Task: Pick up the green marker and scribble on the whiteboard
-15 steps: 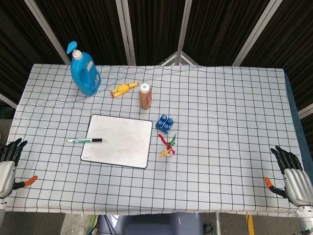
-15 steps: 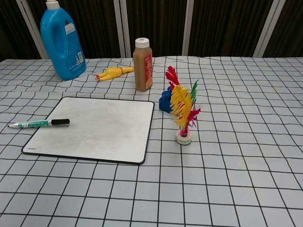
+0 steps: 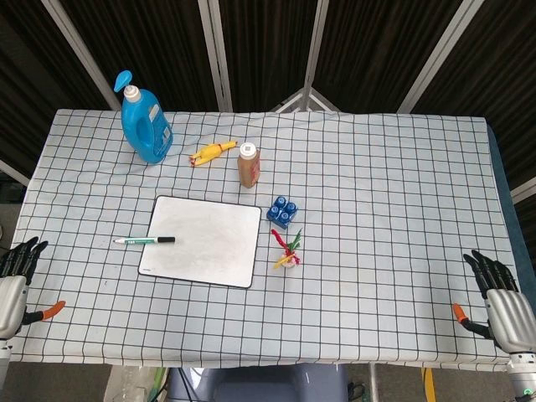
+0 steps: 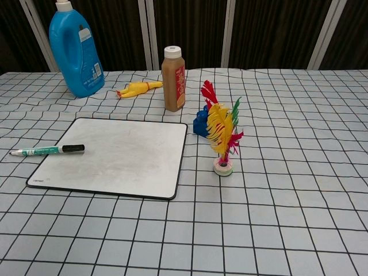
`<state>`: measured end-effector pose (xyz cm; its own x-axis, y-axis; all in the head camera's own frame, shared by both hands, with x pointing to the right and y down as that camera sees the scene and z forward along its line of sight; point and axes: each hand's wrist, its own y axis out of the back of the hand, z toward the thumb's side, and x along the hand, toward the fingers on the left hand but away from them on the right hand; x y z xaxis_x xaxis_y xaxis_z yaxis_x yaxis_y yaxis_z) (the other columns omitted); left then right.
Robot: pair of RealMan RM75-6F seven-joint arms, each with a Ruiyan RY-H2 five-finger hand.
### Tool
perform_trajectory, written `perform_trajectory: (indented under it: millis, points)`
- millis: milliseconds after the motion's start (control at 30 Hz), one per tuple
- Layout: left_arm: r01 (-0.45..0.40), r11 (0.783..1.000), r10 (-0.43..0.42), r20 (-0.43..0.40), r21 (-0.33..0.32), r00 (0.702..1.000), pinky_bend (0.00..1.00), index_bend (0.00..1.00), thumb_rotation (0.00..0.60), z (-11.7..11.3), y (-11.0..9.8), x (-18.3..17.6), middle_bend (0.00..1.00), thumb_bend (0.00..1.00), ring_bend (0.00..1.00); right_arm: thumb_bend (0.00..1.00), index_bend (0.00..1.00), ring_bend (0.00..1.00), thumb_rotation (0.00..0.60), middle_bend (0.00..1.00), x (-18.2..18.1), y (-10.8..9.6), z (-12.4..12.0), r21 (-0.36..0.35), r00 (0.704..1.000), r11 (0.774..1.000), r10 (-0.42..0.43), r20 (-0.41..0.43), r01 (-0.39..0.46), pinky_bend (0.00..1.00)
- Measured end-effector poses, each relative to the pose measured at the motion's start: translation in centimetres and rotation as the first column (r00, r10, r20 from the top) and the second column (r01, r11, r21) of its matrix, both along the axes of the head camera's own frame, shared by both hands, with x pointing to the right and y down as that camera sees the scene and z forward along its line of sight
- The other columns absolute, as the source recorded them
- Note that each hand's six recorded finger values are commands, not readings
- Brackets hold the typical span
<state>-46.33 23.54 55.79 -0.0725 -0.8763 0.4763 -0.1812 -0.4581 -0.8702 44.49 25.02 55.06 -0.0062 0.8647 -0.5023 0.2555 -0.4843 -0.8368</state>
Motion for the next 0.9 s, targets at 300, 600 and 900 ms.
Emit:
perform_trajectory:
  millis: [300,600,900]
  points:
    - [0.036,0.997,-0.038,-0.041,-0.067,0.998,0.00,0.06,0.600,1.8,-1.7,0.7,0.00,0.18,0.00,0.35,0.00,0.00,0.600,0.00,0.3,-0.1,-0.1,-0.003,1.000,1.000,0.019,0.014,-0.019,0.00]
    - [-0.004,0.994,0.004,0.000,-0.106,1.000,0.00,0.38,0.600,6.0,-7.5,3.1,0.00,0.31,0.00,0.35,0.00,0.00,0.600,0.00,0.3,-0.2,0.0,-0.004,0.999,1.000,0.023,0.023,-0.023,0.00]
    - [-0.076,0.980,0.092,0.081,-0.185,0.992,0.00,0.46,0.600,11.4,-11.6,6.5,0.00,0.38,0.00,0.35,0.00,0.00,0.600,0.00,0.6,-0.4,0.1,-0.006,0.999,0.999,0.040,0.028,-0.039,0.00]
